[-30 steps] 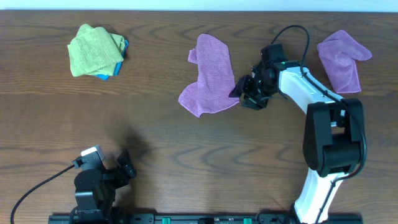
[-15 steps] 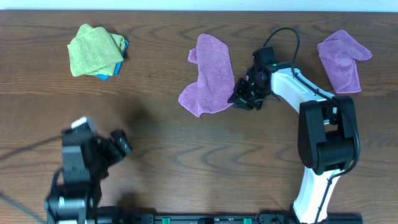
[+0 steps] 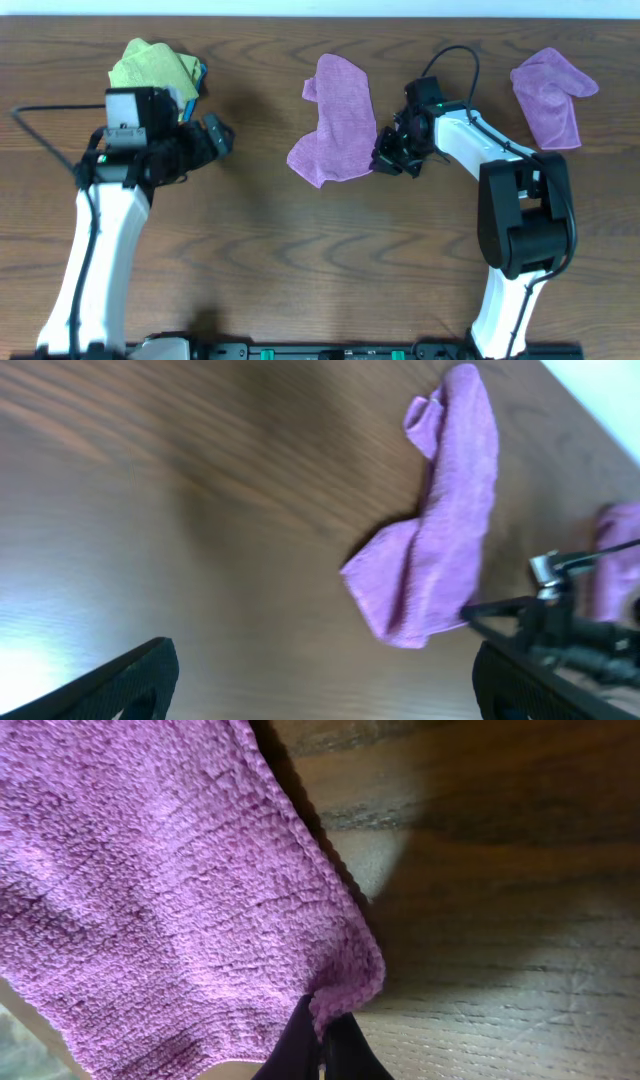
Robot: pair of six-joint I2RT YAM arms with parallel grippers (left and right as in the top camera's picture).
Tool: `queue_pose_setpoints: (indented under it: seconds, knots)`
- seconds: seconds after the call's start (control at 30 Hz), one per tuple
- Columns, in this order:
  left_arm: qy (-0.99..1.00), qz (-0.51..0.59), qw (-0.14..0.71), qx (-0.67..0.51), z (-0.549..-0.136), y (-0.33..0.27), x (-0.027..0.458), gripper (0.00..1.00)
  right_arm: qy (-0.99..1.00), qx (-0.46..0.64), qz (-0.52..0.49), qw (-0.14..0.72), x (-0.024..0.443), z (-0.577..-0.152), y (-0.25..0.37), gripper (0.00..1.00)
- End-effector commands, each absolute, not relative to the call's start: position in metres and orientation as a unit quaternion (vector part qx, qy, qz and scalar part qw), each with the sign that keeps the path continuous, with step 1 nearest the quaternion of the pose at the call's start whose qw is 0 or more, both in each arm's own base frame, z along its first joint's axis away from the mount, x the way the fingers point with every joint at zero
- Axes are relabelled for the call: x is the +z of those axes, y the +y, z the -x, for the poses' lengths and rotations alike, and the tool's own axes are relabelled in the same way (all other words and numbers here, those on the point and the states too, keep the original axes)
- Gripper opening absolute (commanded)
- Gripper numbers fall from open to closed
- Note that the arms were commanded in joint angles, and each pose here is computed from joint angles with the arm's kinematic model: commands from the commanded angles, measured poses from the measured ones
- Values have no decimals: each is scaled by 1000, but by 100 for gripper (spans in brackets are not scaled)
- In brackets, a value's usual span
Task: Fold the cloth
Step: 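Reach the left gripper to the towel's left edge and grasp it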
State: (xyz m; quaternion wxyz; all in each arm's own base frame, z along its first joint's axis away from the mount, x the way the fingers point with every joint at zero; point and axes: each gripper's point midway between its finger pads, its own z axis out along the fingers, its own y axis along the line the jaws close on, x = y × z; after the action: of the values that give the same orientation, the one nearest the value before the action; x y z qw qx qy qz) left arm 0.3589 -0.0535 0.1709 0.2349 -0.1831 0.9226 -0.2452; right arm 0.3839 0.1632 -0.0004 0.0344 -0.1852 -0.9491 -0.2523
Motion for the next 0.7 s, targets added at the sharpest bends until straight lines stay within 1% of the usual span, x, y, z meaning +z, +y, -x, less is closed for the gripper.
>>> queue_pose_setpoints:
  seconds: [0.0,0.07,0.1,0.4,0.57,0.67]
  knots:
    - [903,230,183,-313,-367,-74,163,95,-949,-255,177,46,-5,-379,168,1]
    - [891,282,150,-323,-375,-75,146,95,-949,-257,175,46,-5,-378,169,1]
    - [887,289,139,-332,-379,-79,140,95,-949,-256,176,46,-5,-378,169,1]
    - [853,306,58,-420,-409,-130,95,95,-947,-263,175,50,-4,-378,171,1]
    - [845,297,37,-443,-416,-156,80,95,-947,-264,175,50,-3,-377,171,1]
    - [846,286,39,-448,-419,-169,76,95,-947,-264,175,52,-3,-377,171,1]
